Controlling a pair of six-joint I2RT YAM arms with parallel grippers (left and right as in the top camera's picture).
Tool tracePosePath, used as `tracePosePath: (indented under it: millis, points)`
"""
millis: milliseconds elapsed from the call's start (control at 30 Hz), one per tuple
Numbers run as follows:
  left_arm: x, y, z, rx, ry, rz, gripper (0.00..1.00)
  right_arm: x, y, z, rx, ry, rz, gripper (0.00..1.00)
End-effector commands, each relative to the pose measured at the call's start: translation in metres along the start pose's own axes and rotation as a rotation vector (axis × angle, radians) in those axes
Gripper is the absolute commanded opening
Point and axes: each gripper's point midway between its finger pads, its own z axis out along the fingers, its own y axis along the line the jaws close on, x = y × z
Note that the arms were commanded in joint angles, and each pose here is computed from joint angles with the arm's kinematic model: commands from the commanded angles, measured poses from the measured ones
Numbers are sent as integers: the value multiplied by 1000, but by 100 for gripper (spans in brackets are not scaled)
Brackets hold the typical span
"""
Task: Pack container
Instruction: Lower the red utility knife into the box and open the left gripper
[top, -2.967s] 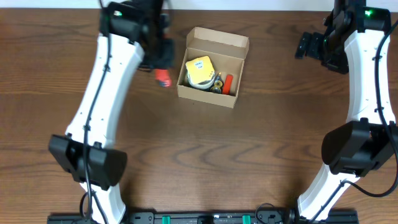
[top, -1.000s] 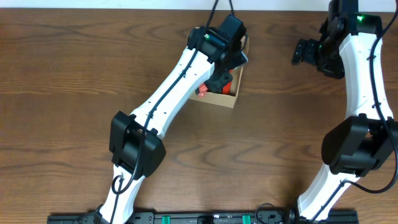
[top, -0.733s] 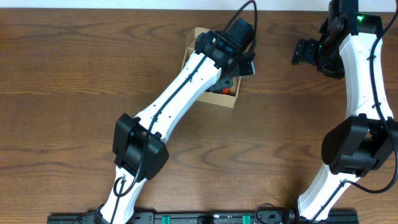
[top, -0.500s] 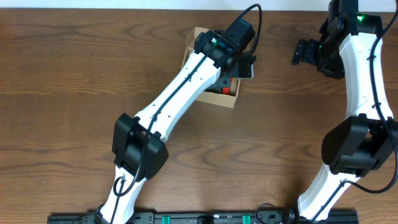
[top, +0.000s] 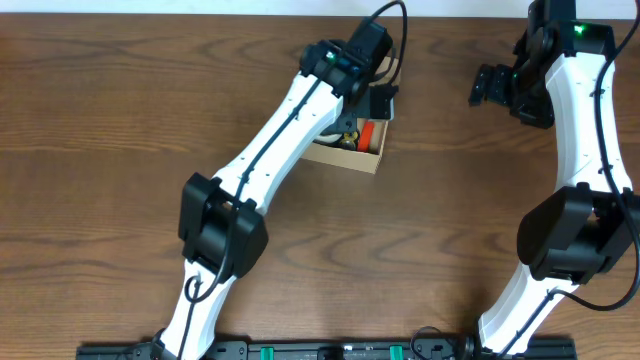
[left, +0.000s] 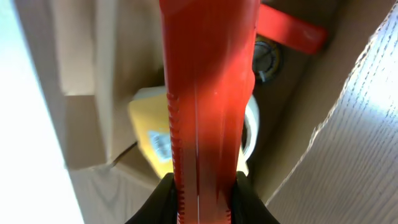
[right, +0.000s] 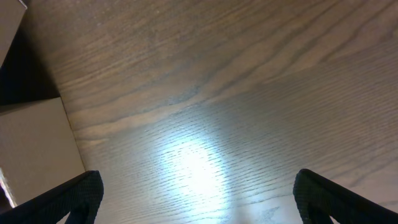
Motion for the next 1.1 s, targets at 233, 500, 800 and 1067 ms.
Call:
tracePosePath:
  millis: [233, 500, 800, 1067]
  points:
    - [-1, -17, 34, 96, 32, 19, 5, 2, -1, 4, 4, 12, 13, 99]
    - [-2, -18, 35, 111, 13, 14, 6, 2, -1, 4, 4, 12, 13, 99]
    - [-2, -22, 35, 133, 6, 4, 16, 1, -3, 4, 16, 9, 13, 99]
    - [-5, -18, 35, 117, -3, -57, 46, 1, -3, 4, 18, 6, 13, 99]
